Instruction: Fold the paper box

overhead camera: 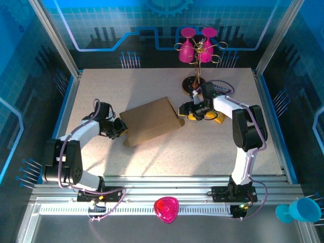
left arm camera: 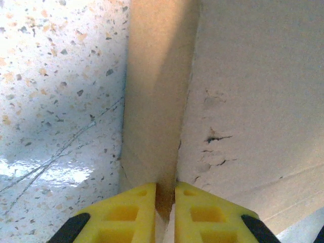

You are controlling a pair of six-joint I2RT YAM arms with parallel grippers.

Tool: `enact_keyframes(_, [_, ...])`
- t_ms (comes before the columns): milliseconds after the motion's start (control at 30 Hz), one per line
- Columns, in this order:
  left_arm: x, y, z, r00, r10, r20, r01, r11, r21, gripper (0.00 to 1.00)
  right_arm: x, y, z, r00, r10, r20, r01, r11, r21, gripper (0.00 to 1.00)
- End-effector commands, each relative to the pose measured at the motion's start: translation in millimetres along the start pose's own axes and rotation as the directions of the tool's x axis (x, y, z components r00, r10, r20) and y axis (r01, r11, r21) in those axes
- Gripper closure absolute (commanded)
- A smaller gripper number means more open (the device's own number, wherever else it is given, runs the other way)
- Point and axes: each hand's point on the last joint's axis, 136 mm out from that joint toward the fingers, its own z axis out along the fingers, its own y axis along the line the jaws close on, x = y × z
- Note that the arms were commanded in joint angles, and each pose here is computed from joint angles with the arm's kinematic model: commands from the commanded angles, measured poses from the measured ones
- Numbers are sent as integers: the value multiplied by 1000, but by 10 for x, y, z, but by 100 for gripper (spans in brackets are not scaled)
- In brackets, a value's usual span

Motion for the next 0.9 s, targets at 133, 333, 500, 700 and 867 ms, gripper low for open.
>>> enact_keyframes(133, [327,374,87,996,-56,-74,49,994,-99,87,-134,86,75,999,-44,-18,43,996,-78,26])
enact_keyframes(333, [412,438,125,994,-70,-81,59,990,-127,89,-243,194,97,997,-71,5,71,994,-77,23])
enact_keyframes(500, [496,568,63,995,-75,-65,62,981,-181,97,-328,230,66,995,-91,26,93,992,-84,21])
enact_keyframes(700, [685,753,-11,994,-77,-82,57,973,-224,100,-363,349,112,985,-171,-5,170,979,-115,17])
enact_keyframes(867, [753,872,-19,993,-80,-85,56,965,-255,100,-368,574,223,971,-236,-30,226,956,-189,17])
